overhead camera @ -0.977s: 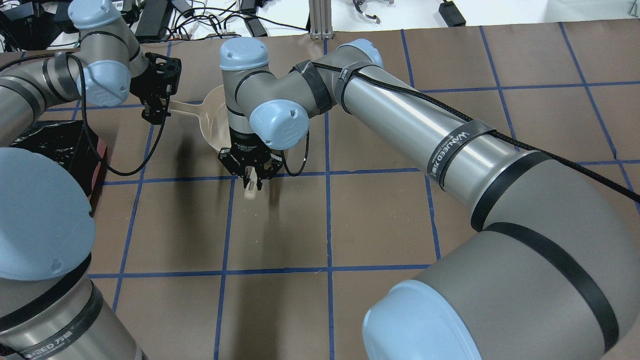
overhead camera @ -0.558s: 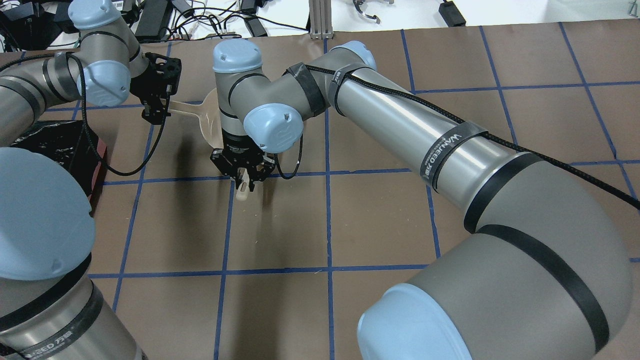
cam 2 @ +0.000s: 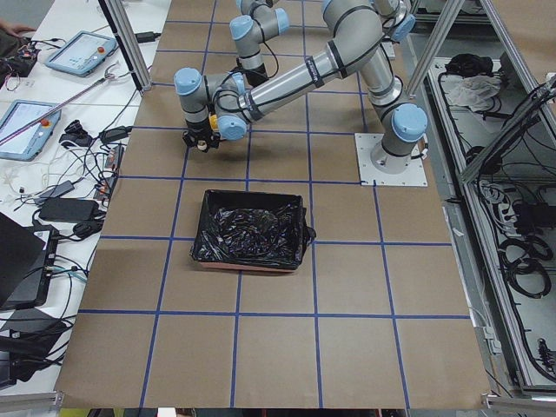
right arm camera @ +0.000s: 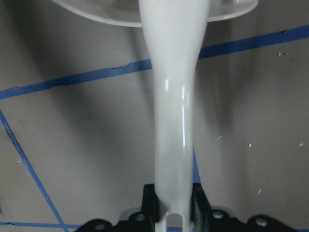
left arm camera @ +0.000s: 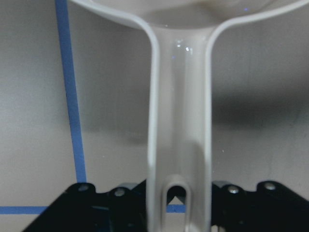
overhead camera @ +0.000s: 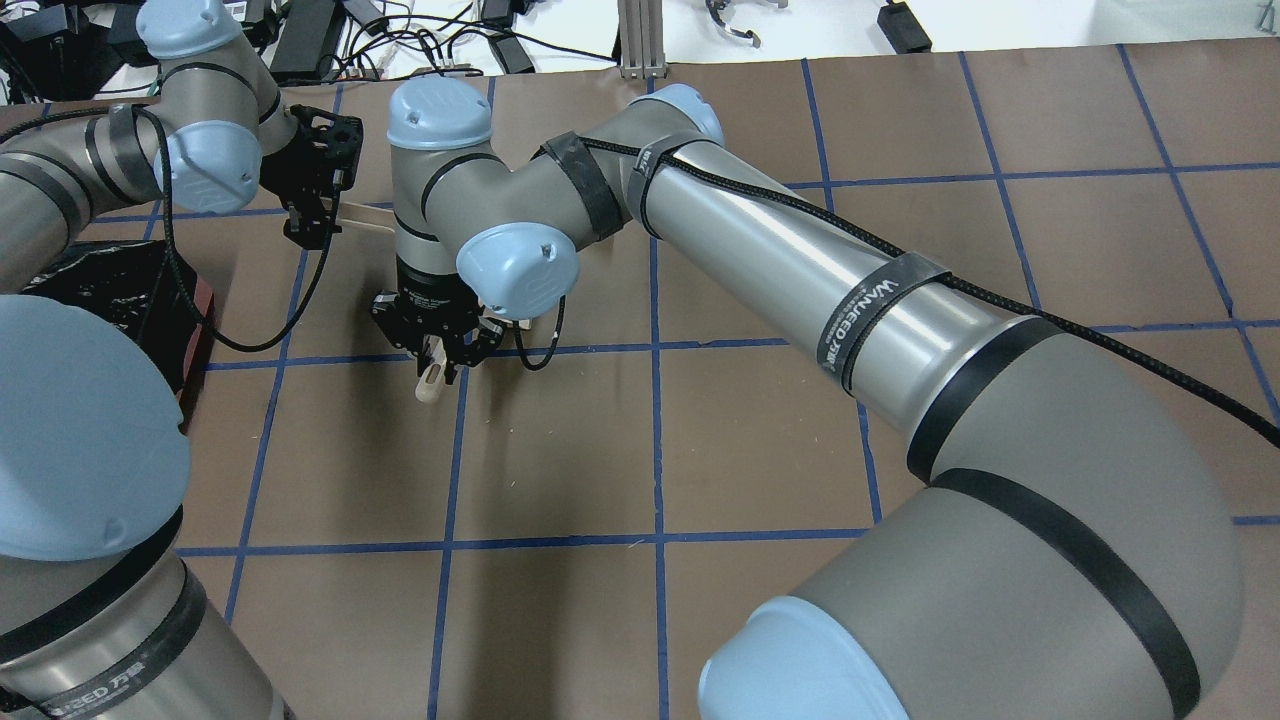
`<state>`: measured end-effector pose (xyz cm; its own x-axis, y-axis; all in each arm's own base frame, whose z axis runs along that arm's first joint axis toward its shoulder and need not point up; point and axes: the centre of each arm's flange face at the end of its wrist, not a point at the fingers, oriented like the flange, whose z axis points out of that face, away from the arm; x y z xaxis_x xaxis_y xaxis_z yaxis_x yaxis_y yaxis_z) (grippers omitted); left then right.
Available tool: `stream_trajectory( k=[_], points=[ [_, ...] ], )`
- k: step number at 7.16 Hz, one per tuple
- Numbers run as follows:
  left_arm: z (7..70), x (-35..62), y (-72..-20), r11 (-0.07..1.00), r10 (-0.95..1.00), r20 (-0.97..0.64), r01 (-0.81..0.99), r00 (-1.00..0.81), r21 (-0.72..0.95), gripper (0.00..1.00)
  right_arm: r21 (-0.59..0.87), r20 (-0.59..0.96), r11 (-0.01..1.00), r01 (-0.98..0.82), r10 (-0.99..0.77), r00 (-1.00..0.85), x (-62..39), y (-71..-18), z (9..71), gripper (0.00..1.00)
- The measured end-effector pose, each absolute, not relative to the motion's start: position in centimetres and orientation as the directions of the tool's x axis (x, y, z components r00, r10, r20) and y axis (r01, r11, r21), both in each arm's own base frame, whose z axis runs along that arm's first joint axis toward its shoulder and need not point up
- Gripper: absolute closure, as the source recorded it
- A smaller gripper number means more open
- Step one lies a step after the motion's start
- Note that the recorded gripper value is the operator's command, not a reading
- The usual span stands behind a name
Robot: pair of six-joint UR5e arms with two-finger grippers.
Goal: Sweep and dump trash into bin
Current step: 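Sweep the brown potato toward the dustpan with the right gripper, then move the brush with the right gripper back behind the yellow sponge and peel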
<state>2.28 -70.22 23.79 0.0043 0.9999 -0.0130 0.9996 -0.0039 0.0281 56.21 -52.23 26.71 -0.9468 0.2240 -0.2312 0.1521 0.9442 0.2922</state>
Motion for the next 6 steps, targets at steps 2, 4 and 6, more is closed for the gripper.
stream_trajectory(
  k=[2, 4, 6],
  points=[
    [23.8, 2.3, -70.2, -0.003, 1.000, -0.013, 1.000, 0.004, 0.028, 0.99, 0.291, -0.251, 0.945, 0.149, 0.225, -0.941, 56.6, -52.2, 27.2, 0.98],
    [23.8, 2.3, -70.2, -0.003, 1.000, -0.013, 1.000, 0.003, 0.028, 0.99, 0.268, -0.224, 0.953, 0.145, 0.208, -0.952, 56.0, -52.4, 27.6, 0.98],
    [23.8, 2.3, -70.2, -0.002, 1.000, -0.013, 1.000, 0.003, 0.028, 0.99, 0.235, -0.140, 0.959, 0.158, 0.195, -0.971, 53.8, -53.0, 28.5, 0.98]
  ],
)
